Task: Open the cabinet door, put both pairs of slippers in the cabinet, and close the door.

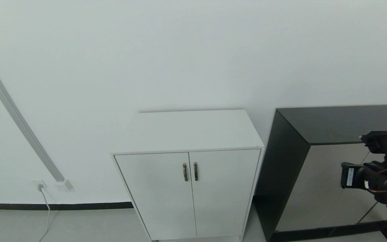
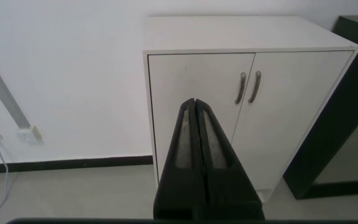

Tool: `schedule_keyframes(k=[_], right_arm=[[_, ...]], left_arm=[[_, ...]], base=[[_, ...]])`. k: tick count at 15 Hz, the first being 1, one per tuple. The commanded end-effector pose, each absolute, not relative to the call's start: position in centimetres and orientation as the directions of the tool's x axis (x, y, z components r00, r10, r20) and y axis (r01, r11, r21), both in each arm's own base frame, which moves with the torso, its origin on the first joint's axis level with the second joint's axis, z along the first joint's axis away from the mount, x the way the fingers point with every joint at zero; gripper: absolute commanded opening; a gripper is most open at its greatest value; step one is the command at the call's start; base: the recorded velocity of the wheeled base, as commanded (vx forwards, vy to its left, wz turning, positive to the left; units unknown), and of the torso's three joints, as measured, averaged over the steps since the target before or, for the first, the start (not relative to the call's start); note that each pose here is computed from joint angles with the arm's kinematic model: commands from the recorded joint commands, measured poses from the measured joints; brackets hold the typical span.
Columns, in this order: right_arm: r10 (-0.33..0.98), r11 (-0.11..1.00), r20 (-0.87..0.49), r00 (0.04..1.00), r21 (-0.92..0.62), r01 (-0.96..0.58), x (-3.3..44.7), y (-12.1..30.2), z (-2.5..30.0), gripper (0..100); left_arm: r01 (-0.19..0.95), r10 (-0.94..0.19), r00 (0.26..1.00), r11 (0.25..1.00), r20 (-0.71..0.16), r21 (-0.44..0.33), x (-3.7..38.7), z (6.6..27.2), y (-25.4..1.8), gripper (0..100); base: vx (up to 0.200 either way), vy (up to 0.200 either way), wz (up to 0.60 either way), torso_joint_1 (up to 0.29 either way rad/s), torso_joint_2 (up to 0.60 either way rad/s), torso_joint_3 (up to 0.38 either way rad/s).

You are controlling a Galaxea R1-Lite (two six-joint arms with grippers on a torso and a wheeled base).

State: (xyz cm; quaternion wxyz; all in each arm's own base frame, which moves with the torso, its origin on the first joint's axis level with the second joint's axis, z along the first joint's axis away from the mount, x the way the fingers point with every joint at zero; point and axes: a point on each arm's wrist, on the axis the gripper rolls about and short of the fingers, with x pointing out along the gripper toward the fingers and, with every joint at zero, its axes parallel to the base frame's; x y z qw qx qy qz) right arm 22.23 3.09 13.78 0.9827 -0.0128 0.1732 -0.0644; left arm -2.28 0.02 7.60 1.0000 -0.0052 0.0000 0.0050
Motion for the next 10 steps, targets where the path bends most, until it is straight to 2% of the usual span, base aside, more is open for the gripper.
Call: schedule_keyframes(k=[1, 6, 10], right_arm=[[-0.169, 0.985, -0.297, 0.940, -0.037, 0.166, 18.6, 1.7, 14.8, 0], [-0.151, 0.988, -0.289, 0.945, -0.077, 0.134, 12.1, 0.9, 15.8, 0], [-0.019, 0.999, -0.314, 0.949, -0.040, 0.007, 8.4, 0.8, 14.4, 0]], left_arm=[[-0.011, 0.011, 1.000, 1.000, 0.000, -0.011, -2.3, 7.6, 0.0, 0], [-0.011, 0.011, 1.000, 1.000, 0.000, -0.012, -2.3, 7.6, 0.0, 0], [-0.011, 0.011, 1.000, 1.000, 0.000, -0.011, -2.3, 7.6, 0.0, 0]], base=[[0.000, 0.000, 0.00, 0.000, 0.00, 0.000], [0.000, 0.000, 0.00, 0.000, 0.00, 0.000], [0.000, 0.000, 0.00, 0.000, 0.00, 0.000]])
